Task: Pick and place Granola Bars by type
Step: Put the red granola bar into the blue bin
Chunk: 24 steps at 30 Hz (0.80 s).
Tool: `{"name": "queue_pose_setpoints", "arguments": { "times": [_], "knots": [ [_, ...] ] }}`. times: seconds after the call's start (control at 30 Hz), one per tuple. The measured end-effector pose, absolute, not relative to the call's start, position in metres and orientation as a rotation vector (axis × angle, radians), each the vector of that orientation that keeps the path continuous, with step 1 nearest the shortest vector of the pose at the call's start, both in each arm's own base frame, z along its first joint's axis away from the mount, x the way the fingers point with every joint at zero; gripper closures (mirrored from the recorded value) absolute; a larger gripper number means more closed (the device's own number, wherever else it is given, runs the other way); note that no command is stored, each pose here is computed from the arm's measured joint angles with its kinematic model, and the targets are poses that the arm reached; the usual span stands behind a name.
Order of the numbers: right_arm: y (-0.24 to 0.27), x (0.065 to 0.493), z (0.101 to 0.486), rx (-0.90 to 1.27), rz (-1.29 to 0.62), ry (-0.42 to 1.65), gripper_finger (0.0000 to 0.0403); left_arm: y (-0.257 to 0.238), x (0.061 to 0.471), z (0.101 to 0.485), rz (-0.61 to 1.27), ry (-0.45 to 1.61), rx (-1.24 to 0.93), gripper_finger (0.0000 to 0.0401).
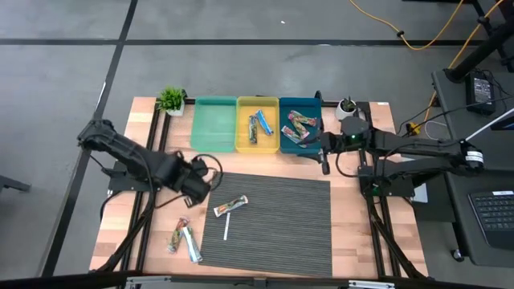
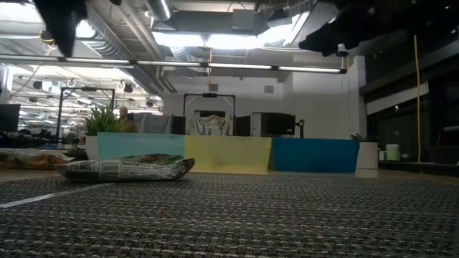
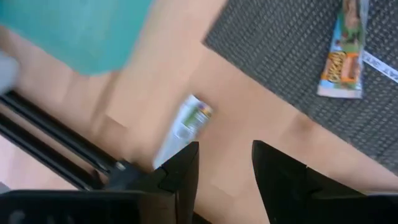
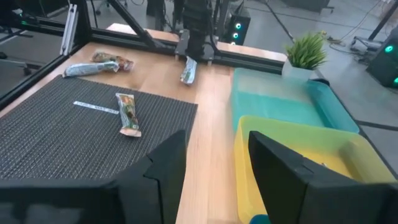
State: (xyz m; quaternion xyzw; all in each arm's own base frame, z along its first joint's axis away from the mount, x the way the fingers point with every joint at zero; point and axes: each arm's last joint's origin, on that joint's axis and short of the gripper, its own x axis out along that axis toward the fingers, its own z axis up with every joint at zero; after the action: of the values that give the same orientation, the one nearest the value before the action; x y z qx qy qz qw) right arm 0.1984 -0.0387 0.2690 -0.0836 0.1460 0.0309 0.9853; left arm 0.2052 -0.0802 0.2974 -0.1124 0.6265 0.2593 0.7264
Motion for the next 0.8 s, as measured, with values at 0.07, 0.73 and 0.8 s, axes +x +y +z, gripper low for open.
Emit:
{"name": "queue_pose_setpoints", "arguments": {
  "times": [0.07, 0.73, 0.8],
  "knots": [
    [-0.038, 0.2, 0.268, -0.167, 0.067, 0.299, 0.0226, -0.092, 0.204, 0.293, 0.594, 1.388, -0.283, 0.026],
    [-0.028, 0.204, 0.275, -0.223, 0.114, 0.219, 0.0226, -0.188, 0.184, 0.249, 0.765, 1.553, -0.544, 0.02],
    [-0.028, 0.204, 0.276, -0.226, 0.113, 0.21, 0.0226, -0.194, 0.184, 0.239, 0.758, 1.542, -0.561, 0.0184]
  ]
}}
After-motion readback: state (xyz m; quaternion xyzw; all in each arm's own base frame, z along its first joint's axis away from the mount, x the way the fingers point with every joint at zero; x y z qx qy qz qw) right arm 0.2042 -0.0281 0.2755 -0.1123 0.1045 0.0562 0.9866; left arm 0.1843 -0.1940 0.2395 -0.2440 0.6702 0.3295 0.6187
